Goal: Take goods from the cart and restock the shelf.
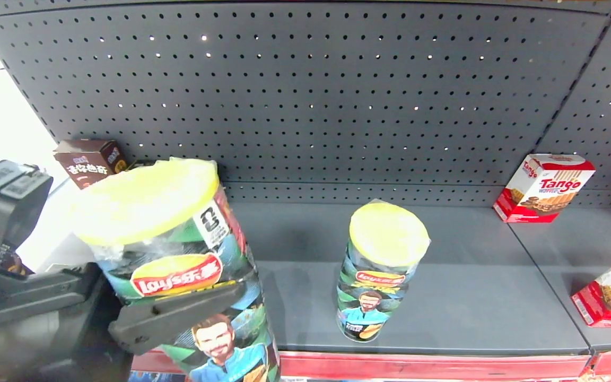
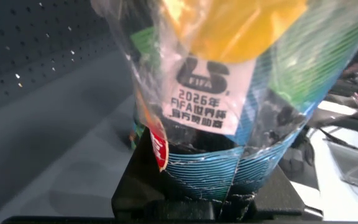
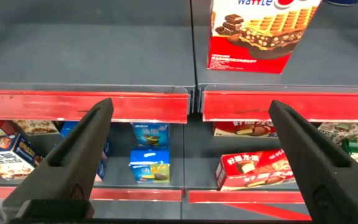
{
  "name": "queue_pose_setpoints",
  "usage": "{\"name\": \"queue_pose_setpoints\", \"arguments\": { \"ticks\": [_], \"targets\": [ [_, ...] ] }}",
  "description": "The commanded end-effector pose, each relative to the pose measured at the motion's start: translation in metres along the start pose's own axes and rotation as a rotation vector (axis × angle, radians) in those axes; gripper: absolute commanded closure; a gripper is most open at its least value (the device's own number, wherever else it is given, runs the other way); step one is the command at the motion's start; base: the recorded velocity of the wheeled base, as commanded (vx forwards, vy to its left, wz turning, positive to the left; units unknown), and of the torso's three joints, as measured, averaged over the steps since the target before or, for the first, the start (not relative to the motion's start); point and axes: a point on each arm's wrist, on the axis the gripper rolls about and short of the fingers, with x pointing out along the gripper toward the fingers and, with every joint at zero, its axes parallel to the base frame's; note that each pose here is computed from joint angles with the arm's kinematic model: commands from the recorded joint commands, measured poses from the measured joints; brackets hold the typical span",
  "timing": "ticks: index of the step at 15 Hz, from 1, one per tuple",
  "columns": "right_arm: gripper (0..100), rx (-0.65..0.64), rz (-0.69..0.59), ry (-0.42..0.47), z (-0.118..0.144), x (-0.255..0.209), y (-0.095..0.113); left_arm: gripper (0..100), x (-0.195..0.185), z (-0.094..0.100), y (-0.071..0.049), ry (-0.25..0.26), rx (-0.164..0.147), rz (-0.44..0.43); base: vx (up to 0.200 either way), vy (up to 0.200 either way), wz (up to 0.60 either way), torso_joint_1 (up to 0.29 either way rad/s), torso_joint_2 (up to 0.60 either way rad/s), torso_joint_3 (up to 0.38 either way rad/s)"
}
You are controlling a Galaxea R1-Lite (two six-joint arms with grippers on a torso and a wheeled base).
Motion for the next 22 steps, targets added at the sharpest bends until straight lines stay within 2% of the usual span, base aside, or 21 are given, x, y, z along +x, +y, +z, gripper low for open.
{"name": "queue_pose_setpoints", "arguments": {
  "ticks": [1, 5, 8, 9, 10, 11, 12, 13, 14, 15, 16, 17, 19, 22],
  "targets": [
    [0, 0.000, 0.000, 0.002, 0.000, 0.000, 0.000, 100, 0.013, 0.005, 0.020, 0.004, 0.003, 0.037, 0.000, 0.000, 0.00, 0.000, 0.00, 0.000],
    [0, 0.000, 0.000, 0.002, 0.000, 0.000, 0.000, 100, 0.031, 0.007, 0.039, 0.014, -0.004, 0.049, 0.000, 0.000, 0.00, 0.000, 0.00, 0.000],
    [0, 0.000, 0.000, 0.002, 0.000, 0.000, 0.000, 100, 0.051, 0.014, 0.066, 0.026, -0.016, 0.079, 0.000, 0.000, 0.00, 0.000, 0.00, 0.000],
    [0, 0.000, 0.000, 0.002, 0.000, 0.000, 0.000, 100, 0.057, 0.013, 0.073, 0.045, -0.032, 0.084, 0.000, 0.000, 0.00, 0.000, 0.00, 0.000],
    [0, 0.000, 0.000, 0.002, 0.000, 0.000, 0.000, 100, 0.059, 0.012, 0.077, 0.050, -0.035, 0.090, 0.000, 0.000, 0.00, 0.000, 0.00, 0.000],
    [0, 0.000, 0.000, 0.003, 0.000, 0.000, 0.000, 100, 0.063, 0.011, 0.085, 0.054, -0.027, 0.101, 0.000, 0.000, 0.00, 0.000, 0.00, 0.000],
    [0, 0.000, 0.000, 0.002, 0.000, 0.000, 0.000, 100, 0.075, 0.005, 0.097, 0.069, 0.019, 0.082, 0.000, 0.000, 0.00, 0.000, 0.00, 0.000],
    [0, 0.000, 0.000, 0.002, 0.000, 0.000, 0.000, 100, 0.083, 0.003, 0.105, 0.077, 0.039, 0.046, 0.000, 0.000, 0.00, 0.000, 0.00, 0.000],
    [0, 0.000, 0.000, 0.002, 0.000, 0.000, 0.000, 100, 0.085, 0.003, 0.108, 0.078, 0.039, 0.042, 0.000, 0.000, 0.00, 0.000, 0.00, 0.000],
    [0, 0.000, 0.000, 0.002, 0.000, 0.000, 0.000, 100, 0.099, -0.006, 0.125, 0.093, 0.055, 0.049, 0.000, 0.000, 0.00, 0.000, 0.00, 0.000],
    [0, 0.000, 0.000, 0.002, 0.000, 0.000, 0.000, 100, 0.103, -0.008, 0.130, 0.095, 0.068, 0.050, 0.000, 0.000, 0.00, 0.000, 0.00, 0.000],
    [0, 0.000, 0.000, 0.002, 0.000, 0.000, 0.000, 100, 0.116, -0.014, 0.144, 0.096, 0.105, 0.047, 0.000, 0.000, 0.00, 0.000, 0.00, 0.000],
    [0, 0.000, 0.000, 0.002, 0.000, 0.000, 0.000, 100, 0.132, -0.018, 0.162, 0.087, 0.147, 0.048, 0.000, 0.000, 0.00, 0.000, 0.00, 0.000],
    [0, 0.000, 0.000, 0.002, 0.000, 0.000, 0.000, 100, 0.153, -0.017, 0.184, 0.055, 0.179, 0.073, 0.000, 0.000, 0.00, 0.000, 0.00, 0.000]
  ]
}}
